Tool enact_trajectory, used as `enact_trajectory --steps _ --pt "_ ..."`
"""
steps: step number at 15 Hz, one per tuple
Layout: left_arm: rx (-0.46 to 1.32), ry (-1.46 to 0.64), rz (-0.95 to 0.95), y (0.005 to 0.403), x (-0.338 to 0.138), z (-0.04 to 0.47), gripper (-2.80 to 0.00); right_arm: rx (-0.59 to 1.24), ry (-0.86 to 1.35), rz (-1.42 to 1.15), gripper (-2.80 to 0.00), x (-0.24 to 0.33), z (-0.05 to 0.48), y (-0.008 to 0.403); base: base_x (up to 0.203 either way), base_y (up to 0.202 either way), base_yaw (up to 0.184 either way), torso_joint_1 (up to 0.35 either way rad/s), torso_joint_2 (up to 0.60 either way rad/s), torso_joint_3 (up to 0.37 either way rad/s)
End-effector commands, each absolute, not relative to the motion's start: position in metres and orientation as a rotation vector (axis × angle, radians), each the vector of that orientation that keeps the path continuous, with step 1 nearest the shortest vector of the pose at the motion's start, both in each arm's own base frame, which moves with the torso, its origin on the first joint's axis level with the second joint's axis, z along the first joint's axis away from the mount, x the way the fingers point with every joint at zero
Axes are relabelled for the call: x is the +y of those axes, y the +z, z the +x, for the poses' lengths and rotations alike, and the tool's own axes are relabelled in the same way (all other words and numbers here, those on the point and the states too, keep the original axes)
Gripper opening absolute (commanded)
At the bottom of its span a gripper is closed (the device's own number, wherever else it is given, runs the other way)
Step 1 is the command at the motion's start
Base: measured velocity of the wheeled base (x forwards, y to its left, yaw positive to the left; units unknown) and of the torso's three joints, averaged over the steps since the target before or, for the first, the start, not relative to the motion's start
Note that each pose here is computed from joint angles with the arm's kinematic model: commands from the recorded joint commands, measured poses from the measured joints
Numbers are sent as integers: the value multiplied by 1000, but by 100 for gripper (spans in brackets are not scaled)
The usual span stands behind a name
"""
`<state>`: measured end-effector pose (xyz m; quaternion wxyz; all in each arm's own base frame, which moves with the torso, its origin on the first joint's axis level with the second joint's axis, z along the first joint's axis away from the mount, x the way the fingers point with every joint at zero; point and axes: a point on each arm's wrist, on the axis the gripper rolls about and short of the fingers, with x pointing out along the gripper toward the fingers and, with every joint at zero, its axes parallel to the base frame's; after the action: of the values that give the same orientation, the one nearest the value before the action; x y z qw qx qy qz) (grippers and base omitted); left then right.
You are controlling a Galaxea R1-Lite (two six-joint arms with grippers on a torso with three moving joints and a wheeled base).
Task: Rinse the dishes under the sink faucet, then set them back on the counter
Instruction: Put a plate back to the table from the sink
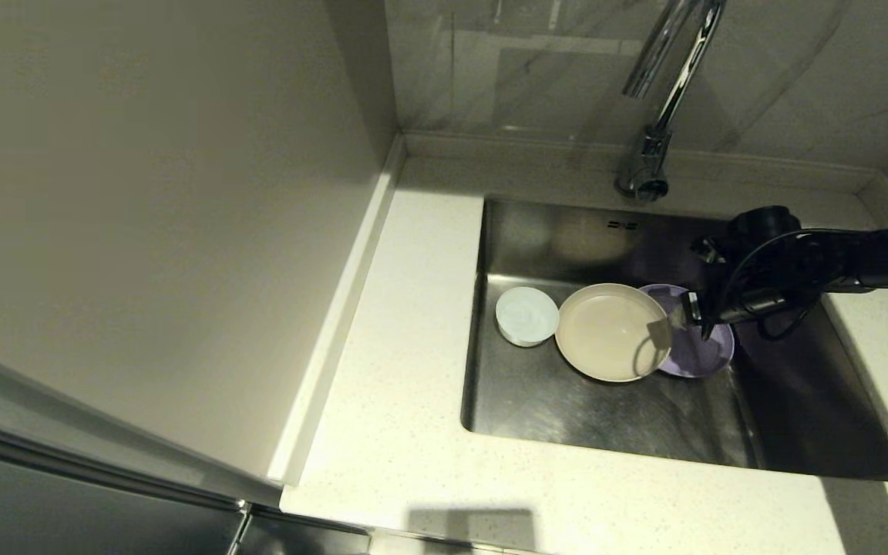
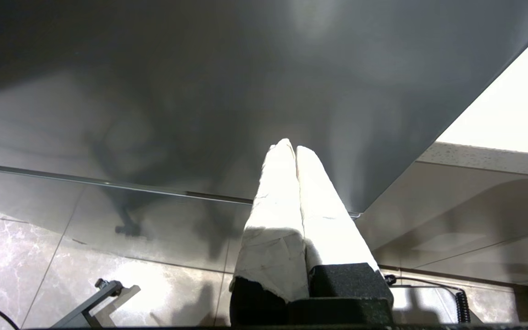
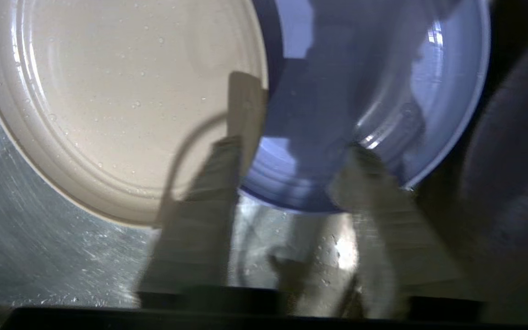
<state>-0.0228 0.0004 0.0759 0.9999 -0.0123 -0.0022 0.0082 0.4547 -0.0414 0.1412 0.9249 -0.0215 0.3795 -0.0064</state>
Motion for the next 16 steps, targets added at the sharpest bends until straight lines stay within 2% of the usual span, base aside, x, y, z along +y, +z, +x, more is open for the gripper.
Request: enact_trajectory --steps 1,6,14,15,16 --pt "-6 17 -25 76 0 -23 -280 769 -4 -45 0 -41 463 133 0 0 0 0 0 0" --pt "-6 17 -25 76 0 -23 -280 724 61 -25 0 -39 481 126 0 0 0 0 0 0" --pt "-6 17 -25 76 0 -23 -280 770 89 -18 0 -35 491 97 0 0 0 0 0 0" --pt "-6 17 -25 76 0 -23 -280 776 89 -19 -280 -35 492 94 0 0 0 0 0 0" --pt "-6 17 -25 76 0 -23 -280 773 90 -20 -280 -34 493 94 0 0 0 0 0 0"
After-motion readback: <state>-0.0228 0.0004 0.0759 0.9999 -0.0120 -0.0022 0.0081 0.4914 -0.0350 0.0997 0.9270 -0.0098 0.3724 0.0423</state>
